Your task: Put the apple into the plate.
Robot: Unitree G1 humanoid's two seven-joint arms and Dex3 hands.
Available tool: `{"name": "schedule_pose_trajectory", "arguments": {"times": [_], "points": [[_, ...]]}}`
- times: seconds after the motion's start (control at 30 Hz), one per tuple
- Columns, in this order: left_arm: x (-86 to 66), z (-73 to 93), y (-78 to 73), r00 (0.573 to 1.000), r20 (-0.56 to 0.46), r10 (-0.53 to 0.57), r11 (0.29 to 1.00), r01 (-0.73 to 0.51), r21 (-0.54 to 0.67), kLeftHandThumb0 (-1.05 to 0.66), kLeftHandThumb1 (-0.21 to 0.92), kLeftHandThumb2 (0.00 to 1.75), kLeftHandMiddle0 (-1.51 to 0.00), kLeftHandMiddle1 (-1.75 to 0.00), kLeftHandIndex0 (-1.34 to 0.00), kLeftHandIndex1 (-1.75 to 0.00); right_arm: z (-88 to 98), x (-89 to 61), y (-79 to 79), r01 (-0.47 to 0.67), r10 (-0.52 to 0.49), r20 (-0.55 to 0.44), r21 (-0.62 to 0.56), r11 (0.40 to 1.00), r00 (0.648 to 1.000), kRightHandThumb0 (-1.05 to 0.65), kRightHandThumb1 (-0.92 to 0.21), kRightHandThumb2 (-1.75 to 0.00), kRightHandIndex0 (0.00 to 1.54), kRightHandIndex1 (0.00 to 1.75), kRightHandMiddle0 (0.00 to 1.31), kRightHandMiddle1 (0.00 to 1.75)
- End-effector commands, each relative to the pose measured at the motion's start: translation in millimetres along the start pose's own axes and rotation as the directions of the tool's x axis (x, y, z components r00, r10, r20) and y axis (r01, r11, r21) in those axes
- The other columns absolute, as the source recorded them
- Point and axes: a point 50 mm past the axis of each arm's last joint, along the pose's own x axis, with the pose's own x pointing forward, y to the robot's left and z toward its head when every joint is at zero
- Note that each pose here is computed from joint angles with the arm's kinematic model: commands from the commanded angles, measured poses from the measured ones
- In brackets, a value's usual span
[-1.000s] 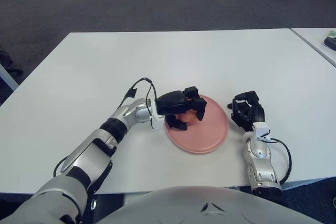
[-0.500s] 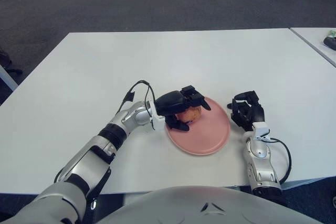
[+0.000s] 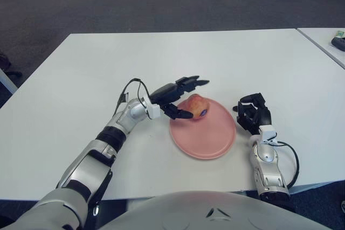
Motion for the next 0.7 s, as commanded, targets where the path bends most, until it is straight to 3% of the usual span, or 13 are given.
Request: {"name": "schedule_pose_trajectory", "arguments": {"times": [0.0, 0.23, 0.27, 0.47, 0.67], "points": [[-9.4, -8.4, 8.4, 0.998, -0.053, 0.042, 0.993, -0.048, -0.109, -0.96, 0.82, 0.45, 0.00, 0.00, 0.00, 0.00, -0.5, 0.7, -1.0, -0.005, 0.005, 0.000, -0.008, 1.000, 1.000, -0.36, -0.80, -0.69, 0.55, 1.18, 0.26, 1.75], [-17.5, -11.7, 19.2, 0.986, -0.059, 0.155, 0.950, -0.165, -0.264, -1.00, 0.81, 0.43, 0.00, 0.00, -0.02, -0.02, -0.4, 0.9, -1.4, -0.005, 0.005, -0.002, -0.006, 1.000, 1.000, -0.36, -0.82, -0.66, 0.55, 1.17, 0.25, 1.75], [-20.4, -10.6, 21.8, 0.980, -0.054, 0.192, 0.942, -0.199, -0.269, -1.00, 0.82, 0.42, 0.00, 0.00, -0.01, -0.08, -0.1, 1.0, -1.4, -0.007, 0.007, 0.000, -0.006, 1.000, 1.000, -0.36, -0.82, -0.66, 0.55, 1.17, 0.25, 1.75], [-27.7, -6.4, 27.5, 0.940, -0.039, 0.338, 0.907, -0.337, -0.252, -1.02, 0.85, 0.39, 0.00, 0.00, 0.00, -0.21, 0.7, 1.1, -0.9, -0.011, 0.011, 0.003, -0.005, 1.000, 1.000, -0.36, -0.82, -0.66, 0.54, 1.16, 0.25, 1.75], [-38.4, 1.5, 42.1, 0.862, -0.010, 0.506, 0.845, -0.498, -0.195, -1.02, 0.88, 0.39, 0.00, 0.00, 0.00, -0.14, 1.2, 1.6, -0.7, -0.010, 0.010, 0.004, -0.002, 1.000, 1.000, -0.36, -0.80, -0.70, 0.55, 1.15, 0.27, 1.75]]}}
